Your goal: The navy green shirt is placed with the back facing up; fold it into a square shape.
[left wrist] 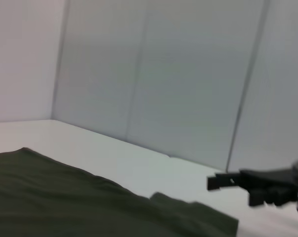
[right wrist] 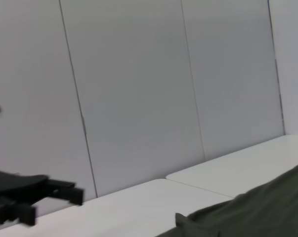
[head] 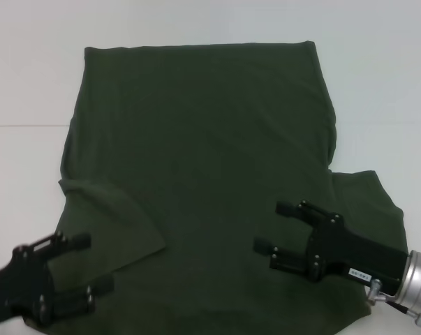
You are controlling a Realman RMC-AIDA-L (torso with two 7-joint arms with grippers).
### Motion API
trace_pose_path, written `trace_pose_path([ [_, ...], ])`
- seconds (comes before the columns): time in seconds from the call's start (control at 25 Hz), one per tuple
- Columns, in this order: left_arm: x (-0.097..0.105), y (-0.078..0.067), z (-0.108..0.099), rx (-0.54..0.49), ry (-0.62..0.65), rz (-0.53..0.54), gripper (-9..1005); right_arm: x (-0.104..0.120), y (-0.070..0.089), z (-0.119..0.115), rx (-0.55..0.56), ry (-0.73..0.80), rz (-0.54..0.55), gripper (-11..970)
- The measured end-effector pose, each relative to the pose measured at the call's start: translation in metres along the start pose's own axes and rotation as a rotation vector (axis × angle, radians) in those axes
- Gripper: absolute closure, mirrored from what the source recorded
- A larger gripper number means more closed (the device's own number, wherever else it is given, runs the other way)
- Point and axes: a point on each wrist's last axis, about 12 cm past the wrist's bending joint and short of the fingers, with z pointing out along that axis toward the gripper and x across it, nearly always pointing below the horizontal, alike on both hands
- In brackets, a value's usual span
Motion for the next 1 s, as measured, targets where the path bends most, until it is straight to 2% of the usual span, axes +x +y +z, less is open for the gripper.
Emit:
trace_pose_path([
  [0.2,0.009,-0.005,-0.006,0.002,0.080,0.016,136,0.000,-0.004,-0.009,0.021,0.017,0.008,44],
  [0.36,0.010,-0.005,-0.007,0.001,0.090,0.018,137,-0.001,-0.007,-0.017,0.038,0.023,0.016,44],
  [0.52,0.007,-0.003,-0.007,0.000,0.086,0.026,136,-0.011,-0.017,-0.024,0.049,0.043,0.121,45],
  [0.8,0.003,-0.001,-0.003,0.015,0.082,0.037,137,-0.057,-0.050,-0.047,0.139,0.223,0.399,45],
  [1.0,0.002,0.000,-0.002,0.020,0.085,0.039,137,-0.098,-0.065,-0.053,0.249,0.398,0.527,44],
])
